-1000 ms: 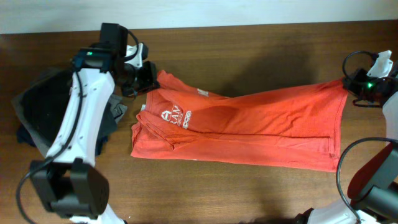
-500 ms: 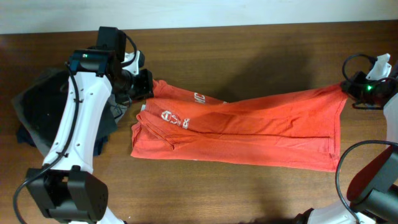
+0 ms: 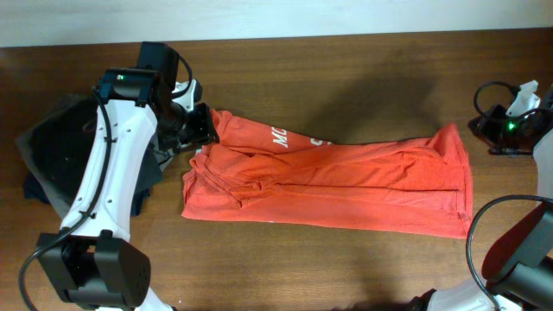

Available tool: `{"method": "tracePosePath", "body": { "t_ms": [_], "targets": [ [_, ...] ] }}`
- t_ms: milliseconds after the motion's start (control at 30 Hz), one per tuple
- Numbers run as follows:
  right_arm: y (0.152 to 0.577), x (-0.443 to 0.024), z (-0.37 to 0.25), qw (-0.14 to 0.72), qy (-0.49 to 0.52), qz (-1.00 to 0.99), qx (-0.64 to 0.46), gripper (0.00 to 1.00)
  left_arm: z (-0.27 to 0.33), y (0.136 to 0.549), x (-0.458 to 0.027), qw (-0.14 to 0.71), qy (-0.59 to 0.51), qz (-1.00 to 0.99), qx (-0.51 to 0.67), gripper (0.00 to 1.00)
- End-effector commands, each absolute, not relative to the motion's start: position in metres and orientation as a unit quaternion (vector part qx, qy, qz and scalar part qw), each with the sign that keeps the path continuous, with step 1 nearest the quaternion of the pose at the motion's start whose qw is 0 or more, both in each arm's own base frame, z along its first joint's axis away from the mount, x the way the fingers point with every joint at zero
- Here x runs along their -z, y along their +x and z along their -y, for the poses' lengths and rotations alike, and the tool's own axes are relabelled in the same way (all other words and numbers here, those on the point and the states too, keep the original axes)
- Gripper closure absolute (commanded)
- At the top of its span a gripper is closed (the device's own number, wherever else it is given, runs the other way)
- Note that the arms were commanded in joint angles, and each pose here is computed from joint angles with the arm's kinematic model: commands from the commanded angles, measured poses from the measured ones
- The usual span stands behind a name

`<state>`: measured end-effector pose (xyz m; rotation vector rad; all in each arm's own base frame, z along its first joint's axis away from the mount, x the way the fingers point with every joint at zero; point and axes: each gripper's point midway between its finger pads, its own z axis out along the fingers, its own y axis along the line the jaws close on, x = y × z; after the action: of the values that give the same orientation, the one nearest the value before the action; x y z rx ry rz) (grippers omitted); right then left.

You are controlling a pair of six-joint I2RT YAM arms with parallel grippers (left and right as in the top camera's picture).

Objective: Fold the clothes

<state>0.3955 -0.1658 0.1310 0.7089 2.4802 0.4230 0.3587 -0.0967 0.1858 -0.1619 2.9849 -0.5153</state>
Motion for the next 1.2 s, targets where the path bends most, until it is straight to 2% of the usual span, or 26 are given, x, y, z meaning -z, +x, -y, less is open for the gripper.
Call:
{"method": "tracePosePath", "body": {
  "t_ms": [0,100,167,267,400,533,667,767,1033,1167],
  "targets": [
    [0.392,-0.163,0.174,0.281,0.264,-0.912,-0.143,0.73,0.088,0.357,-0.186,0.052,-0.049,-0.985,0.155,0.60],
    [0.383,-0.169,0.173,0.267,0.277,-0.911,-0.148,0.73,0.089,0.357,-0.186,0.058,-0.005,-0.986,0.153,0.61],
    [0.378,-0.172,0.169,0.252,0.281,-0.913,-0.154,0.65,0.095,0.356,-0.186,0.065,0.039,-0.985,0.152,0.62],
    [0.372,-0.178,0.159,0.238,0.280,-0.914,-0.173,0.59,0.109,0.357,-0.186,0.079,0.108,-0.981,0.139,0.61],
    [0.372,-0.205,0.140,0.254,0.250,-0.908,-0.219,0.56,0.114,0.358,-0.177,0.083,0.148,-0.983,0.071,0.61],
    [0.365,-0.221,0.133,0.252,0.259,-0.907,-0.218,0.54,0.134,0.360,-0.177,0.096,0.176,-0.977,0.072,0.61],
    [0.361,-0.194,0.136,0.204,0.274,-0.925,-0.169,0.53,0.151,0.365,-0.179,0.120,0.228,-0.964,0.073,0.55],
    [0.375,-0.169,0.137,0.184,0.266,-0.935,-0.146,0.54,0.162,0.364,-0.180,0.126,0.240,-0.960,0.075,0.52],
    [0.433,-0.104,0.178,0.215,0.272,-0.935,-0.076,0.60,0.178,0.360,-0.175,0.123,0.259,-0.955,0.078,0.50],
    [0.457,-0.071,0.189,0.229,0.272,-0.931,-0.077,0.63,0.178,0.360,-0.175,0.123,0.259,-0.955,0.078,0.50]
  ]
}}
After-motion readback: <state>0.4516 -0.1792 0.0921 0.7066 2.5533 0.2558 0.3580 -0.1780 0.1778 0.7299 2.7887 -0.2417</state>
